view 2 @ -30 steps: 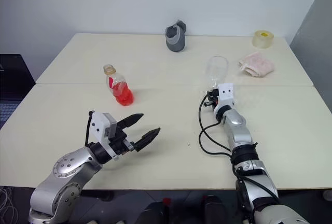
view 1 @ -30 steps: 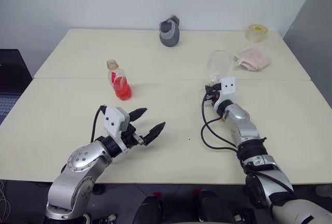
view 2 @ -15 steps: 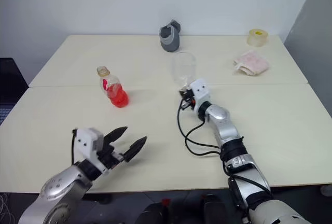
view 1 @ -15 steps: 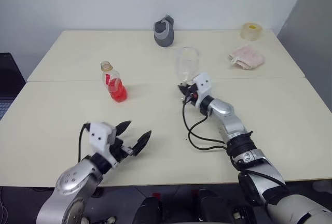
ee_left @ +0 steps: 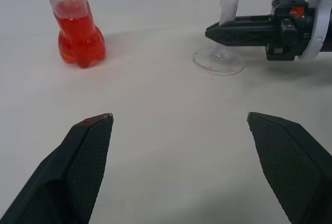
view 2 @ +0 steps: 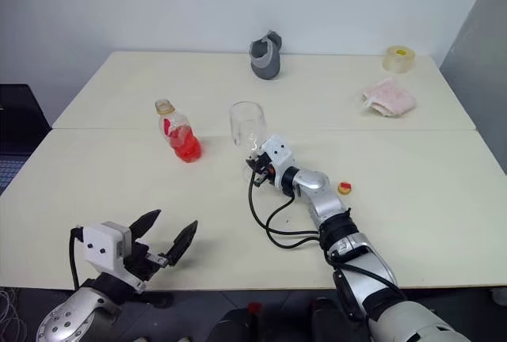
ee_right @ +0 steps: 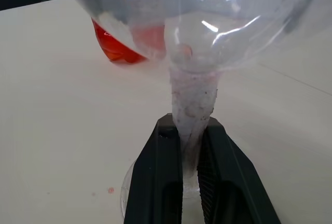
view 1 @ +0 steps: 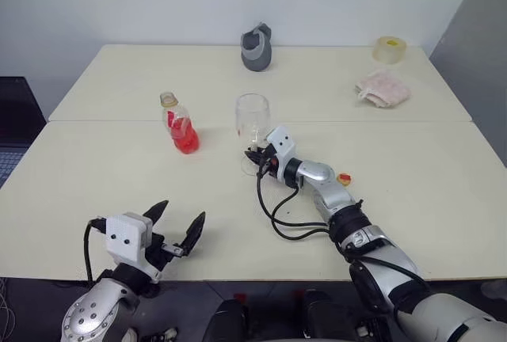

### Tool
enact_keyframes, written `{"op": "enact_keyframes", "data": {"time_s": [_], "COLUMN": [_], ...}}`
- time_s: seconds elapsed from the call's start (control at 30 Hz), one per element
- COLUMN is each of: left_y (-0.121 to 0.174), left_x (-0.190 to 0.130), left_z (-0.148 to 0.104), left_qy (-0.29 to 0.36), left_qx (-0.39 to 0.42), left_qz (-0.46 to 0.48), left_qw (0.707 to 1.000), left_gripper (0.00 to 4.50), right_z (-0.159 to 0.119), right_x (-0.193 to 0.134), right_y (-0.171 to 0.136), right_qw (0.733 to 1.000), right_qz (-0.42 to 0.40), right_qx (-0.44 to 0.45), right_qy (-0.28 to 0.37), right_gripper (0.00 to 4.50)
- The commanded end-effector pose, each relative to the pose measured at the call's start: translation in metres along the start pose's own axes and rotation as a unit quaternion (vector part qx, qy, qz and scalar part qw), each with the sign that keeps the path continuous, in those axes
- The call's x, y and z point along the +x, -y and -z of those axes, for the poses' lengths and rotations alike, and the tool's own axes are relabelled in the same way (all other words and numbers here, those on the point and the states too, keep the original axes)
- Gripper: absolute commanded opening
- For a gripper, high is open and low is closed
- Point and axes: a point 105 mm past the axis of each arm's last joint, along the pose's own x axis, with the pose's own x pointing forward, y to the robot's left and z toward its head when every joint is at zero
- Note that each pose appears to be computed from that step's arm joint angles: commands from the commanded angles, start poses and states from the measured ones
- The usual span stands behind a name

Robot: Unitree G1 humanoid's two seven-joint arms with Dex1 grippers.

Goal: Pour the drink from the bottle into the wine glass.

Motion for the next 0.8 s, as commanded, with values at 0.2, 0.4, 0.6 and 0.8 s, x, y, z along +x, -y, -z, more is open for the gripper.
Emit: {"op": "enact_keyframes", "data": {"time_s": [0.2,0.4,0.6,0.8], "left_y": [0.007,0.002,-0.021,-0.048], "left_x": [0.007,0.012,0.012,0.017], "left_z": [-0.013,-0.013,-0.009,-0.013], "left_qy": [0.029,0.035,0.035,0.049], "left_qx": [0.013,0.017,0.035,0.056], "left_qz": [0.013,0.016,-0.025,-0.082], "left_qw": [0.999,0.999,0.998,0.994], "left_gripper": [4.50,4.50,4.50,4.50], "right_z": [-0.011,-0.011,-0.006,-0.033], "right_x": [-0.001,-0.013,-0.068,-0.127], "right_y": [0.000,-0.002,0.002,-0.020], "right_qw": [0.999,0.999,0.999,0.999], "right_qz": [-0.009,-0.012,-0.016,-0.045], "right_qx": [-0.028,-0.040,-0.030,-0.027], "right_qy": [0.020,0.030,0.010,0.008], "right_gripper": [1.82,3.62,3.62,3.62]}}
